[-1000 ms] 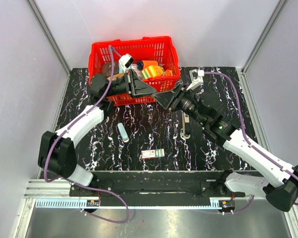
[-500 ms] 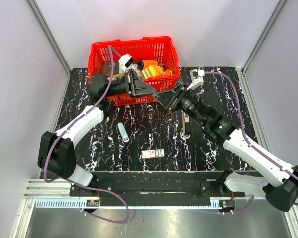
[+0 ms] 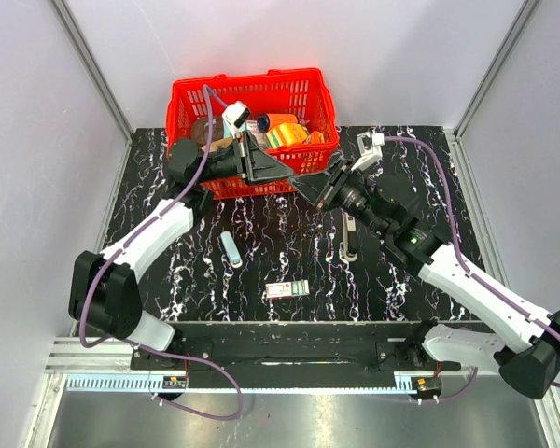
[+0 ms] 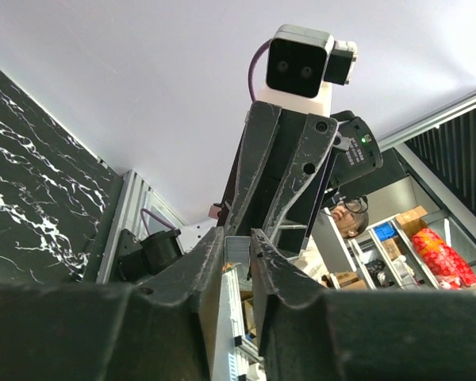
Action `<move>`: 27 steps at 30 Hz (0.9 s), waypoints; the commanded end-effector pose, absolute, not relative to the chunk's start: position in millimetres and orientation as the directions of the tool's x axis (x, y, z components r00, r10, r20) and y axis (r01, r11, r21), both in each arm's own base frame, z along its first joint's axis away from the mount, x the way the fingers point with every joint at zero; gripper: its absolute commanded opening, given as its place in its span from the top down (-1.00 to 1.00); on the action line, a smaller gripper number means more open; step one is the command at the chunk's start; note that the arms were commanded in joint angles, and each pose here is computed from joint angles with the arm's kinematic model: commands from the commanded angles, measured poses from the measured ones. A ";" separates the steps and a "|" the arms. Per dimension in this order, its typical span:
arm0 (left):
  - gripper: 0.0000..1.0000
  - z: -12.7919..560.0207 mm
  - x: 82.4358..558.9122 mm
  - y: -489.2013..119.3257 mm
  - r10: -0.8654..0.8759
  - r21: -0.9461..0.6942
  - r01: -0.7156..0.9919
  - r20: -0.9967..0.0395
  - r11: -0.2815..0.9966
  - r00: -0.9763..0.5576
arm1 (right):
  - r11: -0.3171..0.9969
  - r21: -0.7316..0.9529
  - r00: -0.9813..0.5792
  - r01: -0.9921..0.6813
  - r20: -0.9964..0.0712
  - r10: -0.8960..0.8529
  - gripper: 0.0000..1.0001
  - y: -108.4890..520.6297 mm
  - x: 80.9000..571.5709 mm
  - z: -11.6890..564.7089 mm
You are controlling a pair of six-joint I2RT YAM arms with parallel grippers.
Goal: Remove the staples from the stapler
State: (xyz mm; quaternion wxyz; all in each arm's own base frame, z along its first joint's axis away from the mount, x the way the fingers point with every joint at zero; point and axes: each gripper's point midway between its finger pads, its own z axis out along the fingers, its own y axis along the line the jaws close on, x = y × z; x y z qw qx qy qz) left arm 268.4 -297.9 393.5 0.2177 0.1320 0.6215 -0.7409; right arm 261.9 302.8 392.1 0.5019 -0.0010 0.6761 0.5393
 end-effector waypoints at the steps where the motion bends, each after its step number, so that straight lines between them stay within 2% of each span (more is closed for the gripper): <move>1: 0.44 411.0 254.9 -295.5 -0.162 -0.812 0.565 -0.544 -0.147 -0.823 | 0.383 0.719 -0.460 -0.580 -0.677 0.575 0.55 295.3 256.2 412.6; 5: 0.28 411.3 255.7 -295.4 -0.159 -0.805 0.579 -0.559 -0.133 -0.814 | 0.384 0.724 -0.474 -0.573 -0.675 0.565 0.55 293.6 252.3 407.7; 9: -0.02 411.9 261.8 -290.8 -0.163 -0.795 0.596 -0.577 -0.111 -0.800 | 0.406 0.728 -0.504 -0.553 -0.680 0.533 0.56 290.1 246.0 393.8; 12: -0.09 407.9 272.6 -282.0 -0.171 -0.782 0.619 -0.603 -0.067 -0.779 | 0.477 0.734 -0.563 -0.484 -0.678 0.472 0.56 284.0 240.4 362.6; 16: -0.13 374.6 294.1 -273.5 -0.143 -0.740 0.666 -0.673 0.099 -0.726 | 0.579 0.731 -0.682 -0.362 -0.631 0.370 0.56 273.2 224.7 303.8; 18: -0.14 343.2 302.4 -266.8 -0.090 -0.702 0.669 -0.703 0.243 -0.705 | 0.620 0.722 -0.745 -0.307 -0.588 0.316 0.57 267.0 212.3 270.7; 20: -0.15 318.3 312.2 -256.8 -0.036 -0.595 0.713 -0.776 0.371 -0.629 | 0.653 0.716 -0.786 -0.248 -0.542 0.296 0.60 258.6 200.7 243.4; 22: -0.15 287.8 323.0 -243.8 0.028 -0.515 0.705 -0.798 0.487 -0.602 | 0.671 0.716 -0.809 -0.191 -0.502 0.306 0.67 249.2 190.2 223.7; 27: -0.13 220.5 326.5 -217.9 0.190 -0.357 0.692 -0.791 0.628 -0.581 | 0.758 0.644 -0.838 -0.102 -0.467 0.283 0.75 245.2 170.6 180.2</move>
